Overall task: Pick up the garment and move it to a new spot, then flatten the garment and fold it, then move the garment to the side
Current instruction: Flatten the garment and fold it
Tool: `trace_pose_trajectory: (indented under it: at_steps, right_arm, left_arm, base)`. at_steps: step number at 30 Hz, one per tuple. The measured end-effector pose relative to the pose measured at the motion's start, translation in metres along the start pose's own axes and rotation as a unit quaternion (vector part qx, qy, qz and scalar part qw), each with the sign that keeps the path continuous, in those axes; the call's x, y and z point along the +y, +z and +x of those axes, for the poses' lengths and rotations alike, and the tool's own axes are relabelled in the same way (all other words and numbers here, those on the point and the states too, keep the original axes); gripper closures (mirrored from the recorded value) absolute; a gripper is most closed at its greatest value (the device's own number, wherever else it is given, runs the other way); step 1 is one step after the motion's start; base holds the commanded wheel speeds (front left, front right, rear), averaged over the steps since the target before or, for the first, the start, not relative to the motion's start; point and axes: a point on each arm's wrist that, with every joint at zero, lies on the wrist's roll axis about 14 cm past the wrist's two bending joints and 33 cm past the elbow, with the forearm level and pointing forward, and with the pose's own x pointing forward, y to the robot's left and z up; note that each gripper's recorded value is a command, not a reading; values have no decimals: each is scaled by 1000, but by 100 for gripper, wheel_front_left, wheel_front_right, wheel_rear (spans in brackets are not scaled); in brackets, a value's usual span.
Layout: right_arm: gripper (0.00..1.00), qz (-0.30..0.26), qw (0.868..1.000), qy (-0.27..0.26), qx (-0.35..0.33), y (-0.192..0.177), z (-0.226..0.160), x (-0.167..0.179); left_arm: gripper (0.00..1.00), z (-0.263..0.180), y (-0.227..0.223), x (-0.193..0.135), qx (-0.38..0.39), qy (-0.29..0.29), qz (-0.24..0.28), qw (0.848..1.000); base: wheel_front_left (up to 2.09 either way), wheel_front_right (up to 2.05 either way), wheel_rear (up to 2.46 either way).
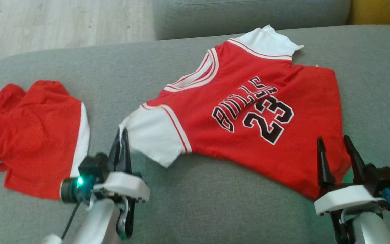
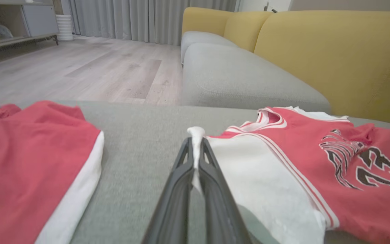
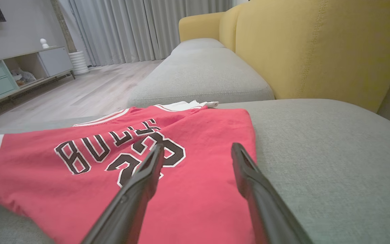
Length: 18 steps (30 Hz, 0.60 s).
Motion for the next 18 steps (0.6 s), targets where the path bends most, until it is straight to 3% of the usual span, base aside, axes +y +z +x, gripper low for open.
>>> trace_pose_trajectory:
  at_steps: [1,2,11,18]
  right_arm:
    - [0,0,1000,3,1,-1,1,2]
    - [0,0,1000,6,2,-1,2,4]
    - [0,-4,1000,10,2,-1,6,7]
    - [0,4,998,-54,13,9,32,-36]
  left_arm:
    - [36,-5,-7,3,9,5,-1,1000]
    - [0,-9,-12,6,16,7,-2,1000]
    - [0,-10,12,10,-24,12,-11,1000]
    - [0,-9,10,9,-25,8,-11,1000]
  base:
    - [0,0,0]
    - [0,0,0]
    - [0,0,0]
    - [0,0,0]
